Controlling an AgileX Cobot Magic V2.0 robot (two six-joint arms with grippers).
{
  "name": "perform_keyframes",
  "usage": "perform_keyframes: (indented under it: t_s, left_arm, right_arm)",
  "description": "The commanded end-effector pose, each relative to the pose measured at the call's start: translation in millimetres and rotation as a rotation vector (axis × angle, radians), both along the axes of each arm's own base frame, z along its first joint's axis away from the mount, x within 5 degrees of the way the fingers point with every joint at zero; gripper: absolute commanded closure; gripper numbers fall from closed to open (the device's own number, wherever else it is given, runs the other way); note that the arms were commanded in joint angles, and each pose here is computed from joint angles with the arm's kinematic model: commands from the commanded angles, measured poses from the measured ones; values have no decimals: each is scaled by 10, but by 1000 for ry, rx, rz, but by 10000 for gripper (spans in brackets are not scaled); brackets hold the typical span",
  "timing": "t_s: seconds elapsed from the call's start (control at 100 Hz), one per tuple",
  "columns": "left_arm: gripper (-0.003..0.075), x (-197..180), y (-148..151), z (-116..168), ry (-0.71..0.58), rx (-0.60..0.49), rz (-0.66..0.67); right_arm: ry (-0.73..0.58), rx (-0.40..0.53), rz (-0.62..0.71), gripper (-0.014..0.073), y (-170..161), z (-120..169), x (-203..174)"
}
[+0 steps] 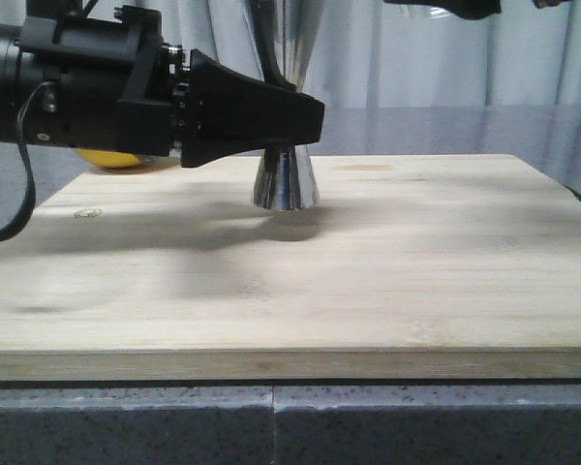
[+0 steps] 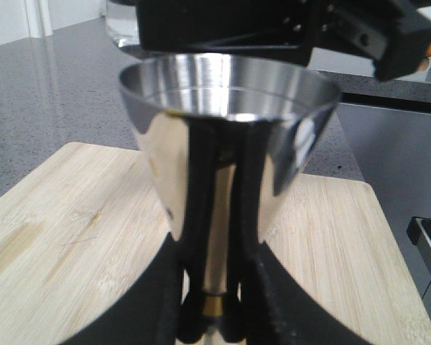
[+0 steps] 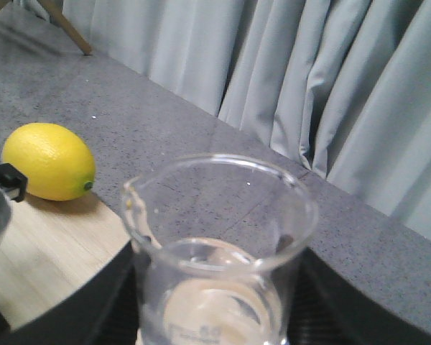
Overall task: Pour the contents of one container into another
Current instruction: 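Lift the beaker with the right gripper toward the held jigger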
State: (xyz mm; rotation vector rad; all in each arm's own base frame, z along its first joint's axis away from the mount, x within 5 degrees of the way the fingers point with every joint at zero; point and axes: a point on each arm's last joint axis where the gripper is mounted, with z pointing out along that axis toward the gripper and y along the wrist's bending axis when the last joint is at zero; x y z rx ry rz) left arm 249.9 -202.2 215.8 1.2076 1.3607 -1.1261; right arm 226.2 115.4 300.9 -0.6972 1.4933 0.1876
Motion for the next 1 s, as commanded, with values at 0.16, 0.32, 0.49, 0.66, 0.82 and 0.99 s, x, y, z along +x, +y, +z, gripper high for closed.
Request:
perform_keyframes:
  t_s: [0.16,0.32,0.49,0.66,0.82,0.99]
  left_arm:
    - [739,-132,-15,370,-41,-216,-119]
    - [739,-143,-15,365,-44,-210,-131]
    - [739,-144,-15,364,-23,-210,-132]
    - [739,-147,-16,361,-24,-206,-135]
    - [739,-148,-16,360,-24,-205,-137]
    - [739,-148,-16,360,-24,-205,-137]
  right_arm:
    - [-144,25,72,306,126,402,-80]
    - [-142,-44,91,306,193,470,-90]
    - [-157,-93,114,306,264,558,-112]
    - [-181,-122,133,306,313,630,-132]
    - [-186,-165,137,306,334,653,-140]
    - [-200,-204,149,306,360,662,-155]
